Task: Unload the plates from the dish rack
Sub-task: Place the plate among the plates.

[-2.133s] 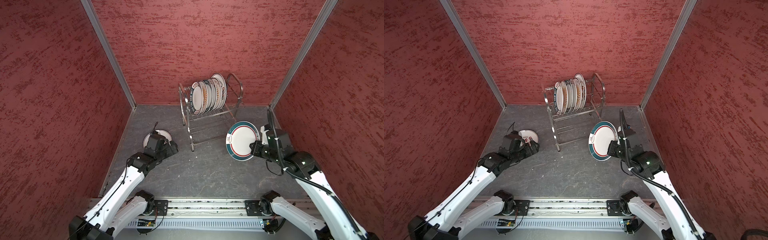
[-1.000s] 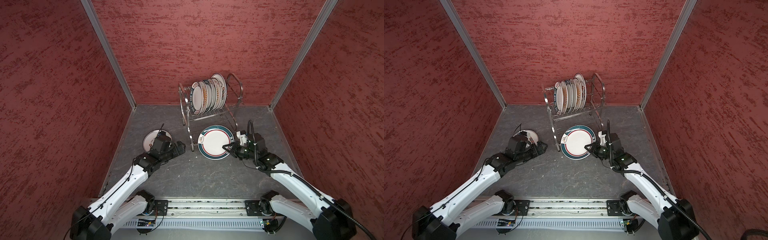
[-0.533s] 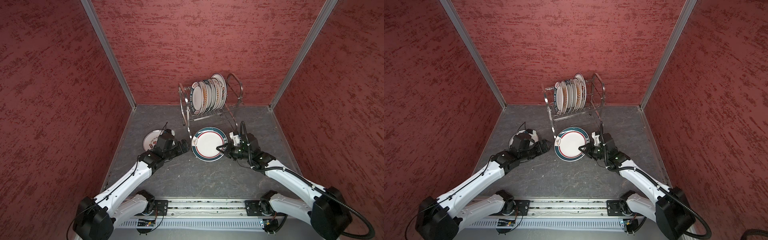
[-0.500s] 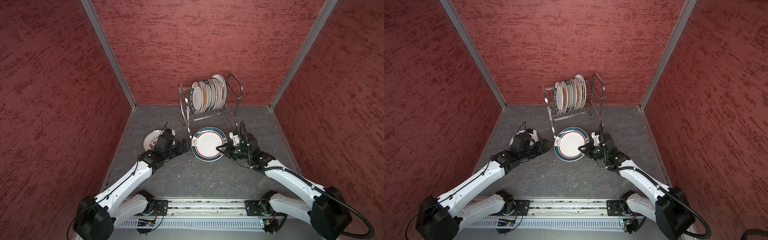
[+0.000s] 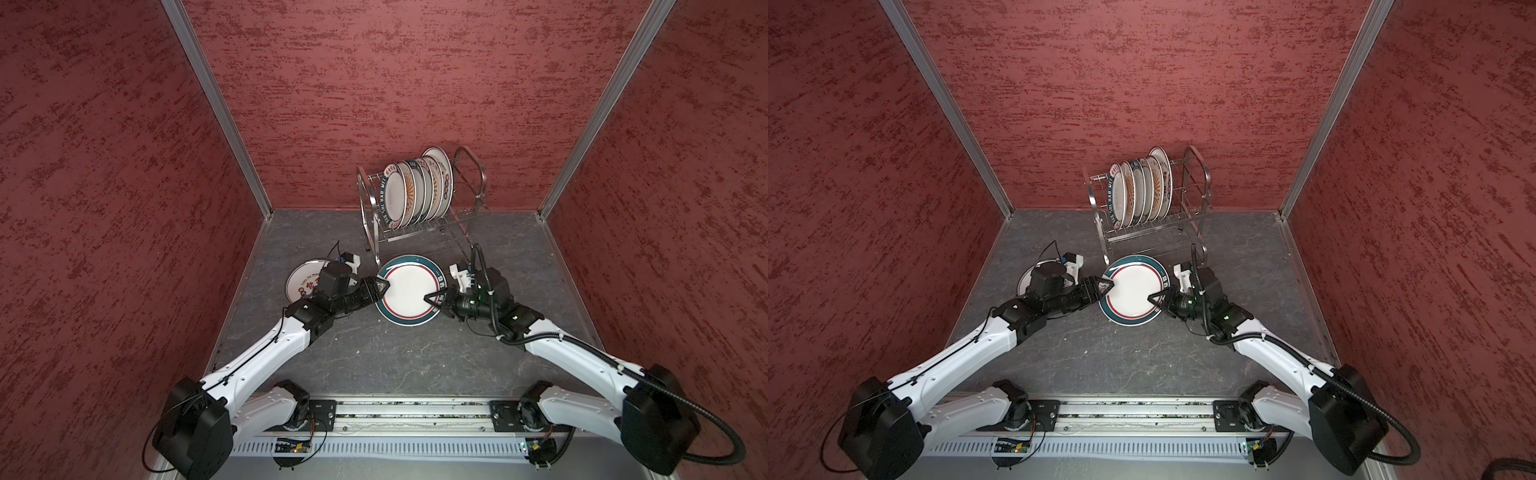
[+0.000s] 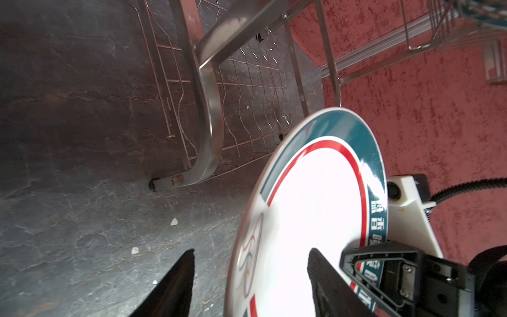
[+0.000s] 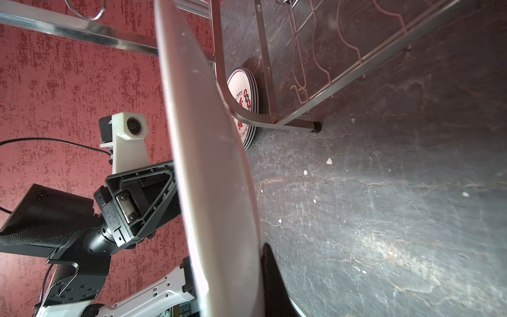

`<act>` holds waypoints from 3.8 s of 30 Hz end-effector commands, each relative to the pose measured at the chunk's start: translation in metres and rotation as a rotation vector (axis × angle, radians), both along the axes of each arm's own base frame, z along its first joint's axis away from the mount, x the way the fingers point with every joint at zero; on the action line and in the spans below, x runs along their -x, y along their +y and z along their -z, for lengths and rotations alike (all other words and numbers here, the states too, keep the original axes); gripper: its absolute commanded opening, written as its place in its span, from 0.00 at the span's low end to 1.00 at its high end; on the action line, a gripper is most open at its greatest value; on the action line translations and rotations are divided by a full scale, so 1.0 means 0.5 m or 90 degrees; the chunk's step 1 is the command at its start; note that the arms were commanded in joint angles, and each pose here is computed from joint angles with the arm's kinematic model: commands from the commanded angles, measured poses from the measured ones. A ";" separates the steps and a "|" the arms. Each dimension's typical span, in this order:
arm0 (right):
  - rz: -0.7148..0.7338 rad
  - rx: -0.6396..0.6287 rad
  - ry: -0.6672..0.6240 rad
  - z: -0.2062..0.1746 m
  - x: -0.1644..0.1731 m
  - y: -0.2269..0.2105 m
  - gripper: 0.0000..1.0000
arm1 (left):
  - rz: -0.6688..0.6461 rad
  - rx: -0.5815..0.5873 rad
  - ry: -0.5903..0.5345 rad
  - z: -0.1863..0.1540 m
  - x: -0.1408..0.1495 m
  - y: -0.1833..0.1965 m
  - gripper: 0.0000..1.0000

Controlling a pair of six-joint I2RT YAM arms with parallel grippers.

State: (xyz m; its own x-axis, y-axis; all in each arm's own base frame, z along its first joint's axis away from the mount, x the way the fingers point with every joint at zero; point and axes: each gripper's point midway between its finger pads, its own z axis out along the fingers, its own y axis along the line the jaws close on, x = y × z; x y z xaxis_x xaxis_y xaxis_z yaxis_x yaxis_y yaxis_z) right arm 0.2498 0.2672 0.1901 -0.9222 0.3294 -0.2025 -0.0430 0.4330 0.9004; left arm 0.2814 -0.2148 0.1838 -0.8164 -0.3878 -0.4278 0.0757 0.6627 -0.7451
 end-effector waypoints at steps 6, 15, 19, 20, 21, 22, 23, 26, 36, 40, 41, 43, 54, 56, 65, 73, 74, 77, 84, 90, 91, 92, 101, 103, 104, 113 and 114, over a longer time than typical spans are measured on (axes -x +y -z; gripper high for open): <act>-0.023 -0.060 -0.064 -0.072 -0.012 0.029 0.09 | 0.040 0.033 -0.014 -0.009 0.014 -0.021 0.46; -0.043 -0.071 -0.072 -0.075 -0.010 0.047 0.12 | 0.097 0.076 -0.019 -0.028 0.026 -0.053 0.32; -0.050 -0.071 -0.075 -0.076 -0.011 0.051 0.12 | 0.119 0.104 -0.019 -0.034 0.028 -0.070 0.26; -0.052 -0.070 -0.076 -0.076 -0.011 0.052 0.12 | 0.120 0.104 -0.016 -0.032 0.027 -0.071 0.24; -0.053 -0.070 -0.076 -0.076 -0.011 0.053 0.12 | 0.118 0.104 -0.015 -0.032 0.026 -0.071 0.22; -0.054 -0.071 -0.076 -0.075 -0.011 0.054 0.12 | 0.121 0.104 -0.015 -0.032 0.027 -0.073 0.19; -0.055 -0.071 -0.077 -0.075 -0.011 0.054 0.12 | 0.121 0.104 -0.014 -0.031 0.027 -0.073 0.16; -0.058 -0.072 -0.078 -0.077 -0.010 0.056 0.13 | 0.122 0.104 -0.015 -0.033 0.028 -0.073 0.08; -0.059 -0.085 -0.094 -0.096 -0.012 0.060 0.29 | 0.111 0.088 -0.004 -0.026 0.032 -0.061 0.00; -0.053 -0.084 -0.102 -0.104 -0.012 0.055 0.40 | 0.110 0.084 -0.005 -0.030 0.038 -0.054 0.00; -0.051 -0.081 -0.103 -0.105 -0.012 0.054 0.45 | 0.107 0.082 -0.003 -0.030 0.039 -0.049 0.00; -0.044 -0.073 -0.106 -0.106 -0.013 0.049 0.53 | 0.100 0.074 0.003 -0.030 0.042 -0.036 0.00; 0.013 0.018 -0.104 -0.094 -0.031 0.010 0.68 | 0.038 0.081 0.014 -0.051 0.057 0.068 0.00; 0.038 0.058 -0.089 -0.081 -0.038 -0.009 0.70 | 0.020 0.076 0.017 -0.055 0.061 0.092 0.00; 0.145 0.251 -0.093 -0.091 -0.036 -0.141 0.76 | -0.070 0.064 0.044 -0.060 0.077 0.204 0.00; 0.254 0.403 -0.117 -0.132 -0.037 -0.272 0.81 | -0.159 0.075 0.064 -0.066 0.065 0.300 0.00; 0.270 0.424 -0.120 -0.135 -0.039 -0.288 0.81 | -0.173 0.078 0.070 -0.062 0.061 0.312 0.00; 0.300 0.474 -0.125 -0.142 -0.044 -0.320 0.83 | -0.220 0.084 0.088 -0.047 0.049 0.350 0.00; 0.329 0.541 -0.131 -0.142 -0.062 -0.352 0.91 | -0.322 0.108 0.117 -0.006 0.019 0.440 0.00; 0.333 0.554 -0.131 -0.137 -0.068 -0.359 0.99 | -0.368 0.100 0.134 0.030 -0.006 0.490 0.00; 0.335 0.554 -0.130 -0.135 -0.067 -0.360 0.99 | -0.373 0.098 0.140 0.037 -0.010 0.496 0.00; 0.337 0.555 -0.128 -0.134 -0.067 -0.362 0.99 | -0.375 0.096 0.143 0.042 -0.014 0.500 0.00; 0.330 0.554 -0.112 -0.119 -0.066 -0.362 0.99 | -0.416 0.052 0.187 0.106 -0.032 0.545 0.00; 0.323 0.550 -0.111 -0.117 -0.066 -0.359 0.99 | -0.417 0.049 0.192 0.117 -0.037 0.549 0.00; 0.322 0.549 -0.110 -0.116 -0.066 -0.358 0.99 | -0.417 0.049 0.196 0.122 -0.039 0.551 0.00; 0.303 0.529 -0.113 -0.111 -0.063 -0.345 0.99 | -0.419 0.035 0.209 0.149 -0.050 0.564 0.00; 0.301 0.526 -0.114 -0.112 -0.063 -0.343 0.99 | -0.419 0.033 0.211 0.152 -0.051 0.565 0.00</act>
